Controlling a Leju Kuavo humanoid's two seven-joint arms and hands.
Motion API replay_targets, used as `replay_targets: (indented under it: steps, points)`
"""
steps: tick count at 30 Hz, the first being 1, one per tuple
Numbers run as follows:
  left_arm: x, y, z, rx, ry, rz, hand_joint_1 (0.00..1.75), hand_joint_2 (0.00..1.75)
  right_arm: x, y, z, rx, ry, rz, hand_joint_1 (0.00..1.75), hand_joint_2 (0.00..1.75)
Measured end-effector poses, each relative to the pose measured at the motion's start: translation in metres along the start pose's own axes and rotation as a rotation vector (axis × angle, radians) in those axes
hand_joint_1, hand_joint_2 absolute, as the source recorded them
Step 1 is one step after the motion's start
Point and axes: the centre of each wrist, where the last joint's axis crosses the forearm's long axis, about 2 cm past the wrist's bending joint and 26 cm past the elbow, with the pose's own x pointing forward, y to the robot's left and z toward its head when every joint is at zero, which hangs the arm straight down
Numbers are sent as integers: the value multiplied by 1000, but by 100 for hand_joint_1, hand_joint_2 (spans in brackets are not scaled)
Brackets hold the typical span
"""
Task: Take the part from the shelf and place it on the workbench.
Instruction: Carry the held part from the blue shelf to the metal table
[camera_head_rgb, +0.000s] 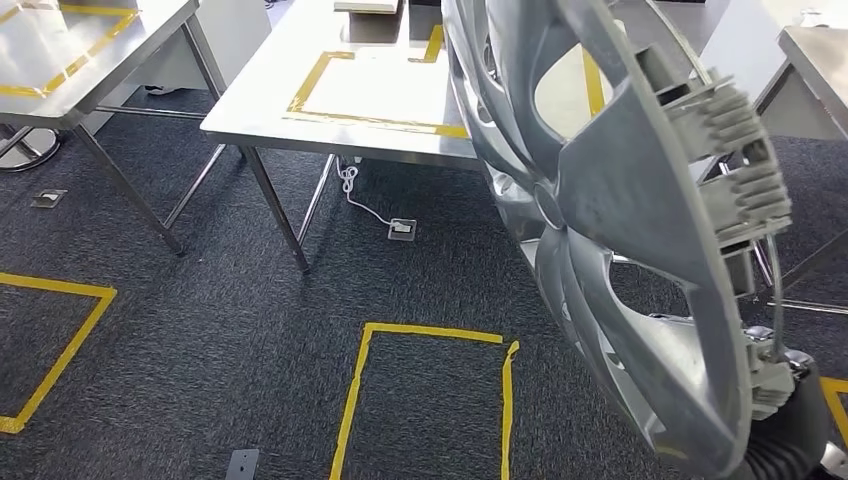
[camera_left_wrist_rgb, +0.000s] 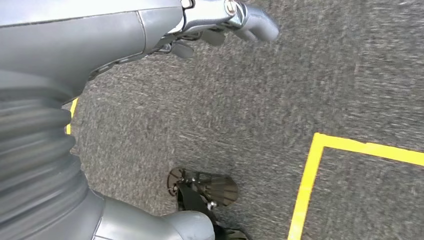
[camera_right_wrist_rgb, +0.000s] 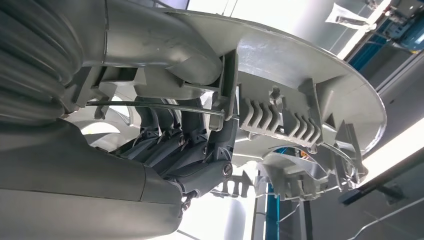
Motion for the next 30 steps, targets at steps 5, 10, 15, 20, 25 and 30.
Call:
replay_targets:
  steps: [5,10,15,20,25,30]
  points:
    - [-2,2,-1,4,4,-3,0,175,0,1,2,-3,2,-2,175,175]
    - [-4,2,0,3,15,-4,0,175,0,1,2,-4,-3,-5,175,175]
    - [-3,2,0,7,16,-1,0,175,0,0,2,1,-5,-8,175,175]
    - [-4,2,0,8,21,2,0,175,0,0,3,-1,-1,-12,175,175]
    - [-4,-1,1,4,23,9,0,175,0,0,4,-1,-1,-12,175,175]
    - [-2,-1,1,4,14,8,0,175,0,0,4,-1,-1,-10,175,175]
